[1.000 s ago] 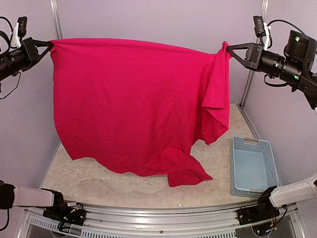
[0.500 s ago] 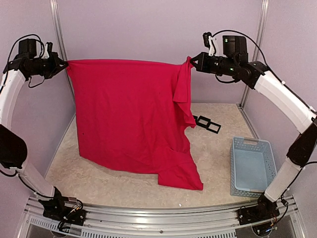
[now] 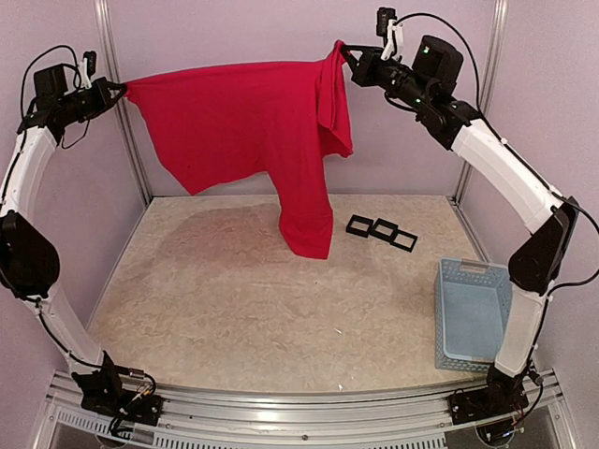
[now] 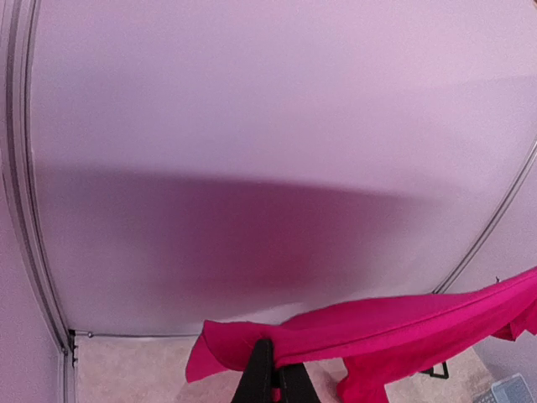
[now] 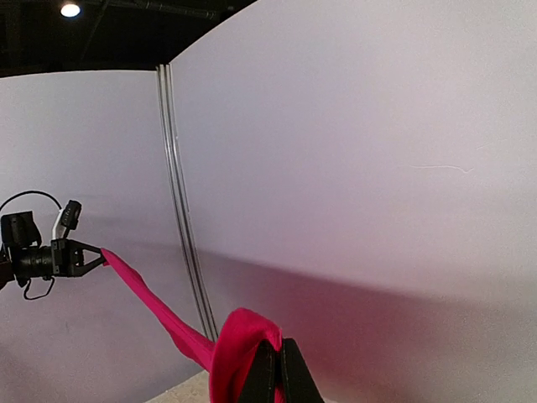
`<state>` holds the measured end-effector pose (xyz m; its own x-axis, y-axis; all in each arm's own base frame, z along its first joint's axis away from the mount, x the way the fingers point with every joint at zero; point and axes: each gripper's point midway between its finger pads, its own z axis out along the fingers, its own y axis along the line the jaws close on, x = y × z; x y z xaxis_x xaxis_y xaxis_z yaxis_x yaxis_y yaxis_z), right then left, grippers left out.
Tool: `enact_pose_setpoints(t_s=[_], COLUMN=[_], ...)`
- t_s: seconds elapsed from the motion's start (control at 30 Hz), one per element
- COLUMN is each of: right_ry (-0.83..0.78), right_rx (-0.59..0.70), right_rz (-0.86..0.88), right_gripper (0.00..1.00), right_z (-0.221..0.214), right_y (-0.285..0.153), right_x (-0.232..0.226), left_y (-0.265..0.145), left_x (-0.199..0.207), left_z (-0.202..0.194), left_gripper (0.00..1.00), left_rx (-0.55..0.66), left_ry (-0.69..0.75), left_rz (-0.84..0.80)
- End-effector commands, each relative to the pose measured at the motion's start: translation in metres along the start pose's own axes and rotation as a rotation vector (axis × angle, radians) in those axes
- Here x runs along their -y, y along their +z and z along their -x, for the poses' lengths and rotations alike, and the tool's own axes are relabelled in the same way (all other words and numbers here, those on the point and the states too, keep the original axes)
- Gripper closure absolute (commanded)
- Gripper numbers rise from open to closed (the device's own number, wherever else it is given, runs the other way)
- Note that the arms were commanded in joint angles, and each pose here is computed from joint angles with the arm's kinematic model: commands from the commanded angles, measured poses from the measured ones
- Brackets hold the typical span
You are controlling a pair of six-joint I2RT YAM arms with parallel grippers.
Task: Remove the brooch from the garment
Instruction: Flatten out the crumpled clothing at the center of the board.
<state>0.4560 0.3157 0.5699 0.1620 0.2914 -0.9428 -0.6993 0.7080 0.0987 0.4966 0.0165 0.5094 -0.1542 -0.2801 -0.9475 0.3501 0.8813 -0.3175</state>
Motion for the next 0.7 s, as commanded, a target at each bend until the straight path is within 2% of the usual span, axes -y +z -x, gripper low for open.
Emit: enact_pose_setpoints(t_s=[0.0,0.13,0.2,0.27,0.3,0.5,0.6,0.67], right_ry=[-0.016,0.006,0.037,0.072,0.093,0.205,0.268,0.273], right_rx=[-0.155,-0.503,-0.692,-0.833,-0.882,-1.131,-1.264,-1.324], right_rz=[0.018,-0.024,-0.022,0.0,0.015,0.112,0.169,0.202], right_gripper=[1.0,1.0,1.0,1.0,1.0,1.0,1.0,1.0], right_z=[-0.046,-0.167,-0.229,-0.27,-0.283,-0.336,-0.362,-0.372], right_y=[-0.023,-0.077,-0.118,-0.156,-0.171,-0.241,-0.275,-0.292], right_x=[0.001,-0.009,-0.023,-0.044,-0.054,-0.111,-0.138,-0.153], left_y=[-0.026,-0.052,-0.073,-0.094,-0.105,-0.165,-0.185,-0.195], left_x=[-0.006,-0.02,-0.014,-0.004,0.005,0.028,0.04,0.046], left_z=[-0.032,-0.135,-0.181,-0.224,-0.234,-0.311,-0.339,-0.347], left_gripper=[1.0,1.0,1.0,1.0,1.0,1.0,1.0,0.94], left_rx=[-0.006,-0.226,-0.321,-0.412,-0.423,-0.659,-0.777,-0.816], left_ry=[0.14,0.026,-0.051,-0.148,-0.187,-0.534,-0.65,-0.691], left_rz=[0.152,0.297,0.348,0.368,0.368,0.49,0.509,0.517])
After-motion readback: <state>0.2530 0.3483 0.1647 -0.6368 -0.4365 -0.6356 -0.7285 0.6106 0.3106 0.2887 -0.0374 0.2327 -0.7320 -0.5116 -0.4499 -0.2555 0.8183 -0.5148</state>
